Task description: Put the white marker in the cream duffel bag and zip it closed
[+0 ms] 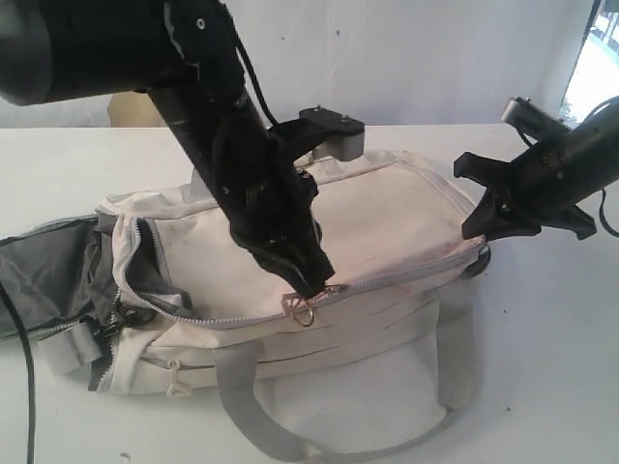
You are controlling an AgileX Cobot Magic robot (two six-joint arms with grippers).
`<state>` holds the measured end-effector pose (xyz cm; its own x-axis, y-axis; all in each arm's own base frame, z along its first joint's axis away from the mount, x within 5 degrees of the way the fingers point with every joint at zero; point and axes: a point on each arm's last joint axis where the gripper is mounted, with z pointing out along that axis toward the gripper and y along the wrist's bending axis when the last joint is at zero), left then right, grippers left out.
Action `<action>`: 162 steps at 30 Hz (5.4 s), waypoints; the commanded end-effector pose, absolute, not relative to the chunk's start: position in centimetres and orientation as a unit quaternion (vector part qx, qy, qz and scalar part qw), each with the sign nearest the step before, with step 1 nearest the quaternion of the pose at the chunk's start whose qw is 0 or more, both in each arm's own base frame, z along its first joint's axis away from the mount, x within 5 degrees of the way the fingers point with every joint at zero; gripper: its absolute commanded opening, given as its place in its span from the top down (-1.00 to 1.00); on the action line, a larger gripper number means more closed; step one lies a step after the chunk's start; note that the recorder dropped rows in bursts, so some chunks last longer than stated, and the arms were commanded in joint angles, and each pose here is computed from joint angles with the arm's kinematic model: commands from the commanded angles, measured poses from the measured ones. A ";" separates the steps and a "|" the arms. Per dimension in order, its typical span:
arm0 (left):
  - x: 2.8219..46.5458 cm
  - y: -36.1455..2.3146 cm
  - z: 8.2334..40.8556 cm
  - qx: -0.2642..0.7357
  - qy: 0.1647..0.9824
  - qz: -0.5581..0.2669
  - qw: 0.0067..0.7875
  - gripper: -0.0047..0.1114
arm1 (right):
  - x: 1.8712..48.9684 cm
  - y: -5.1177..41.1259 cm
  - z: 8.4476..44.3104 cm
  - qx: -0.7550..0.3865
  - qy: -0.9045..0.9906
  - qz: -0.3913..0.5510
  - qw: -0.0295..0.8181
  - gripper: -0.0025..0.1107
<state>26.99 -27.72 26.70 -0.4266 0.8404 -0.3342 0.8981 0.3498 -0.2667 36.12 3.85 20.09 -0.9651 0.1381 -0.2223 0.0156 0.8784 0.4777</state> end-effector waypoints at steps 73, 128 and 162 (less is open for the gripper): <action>19.3 -18.0 22.3 0.208 0.918 -0.209 0.264 -0.03 | 35.8 -0.5 23.2 0.019 0.962 0.179 0.205 0.19; 20.1 -19.8 22.7 0.243 0.923 -0.221 0.200 0.69 | 31.4 8.3 28.1 -0.242 0.924 0.194 0.226 0.20; 32.3 -16.3 23.5 -0.097 0.918 -0.344 0.172 -0.36 | 30.1 11.6 27.7 -0.366 0.884 0.189 0.221 0.20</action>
<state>31.63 -16.17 23.50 -0.9300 -0.2827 -0.2349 -0.0646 0.7549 -0.6527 30.22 11.59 27.91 -0.6411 -0.5503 -0.5349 -0.7216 0.6696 0.1758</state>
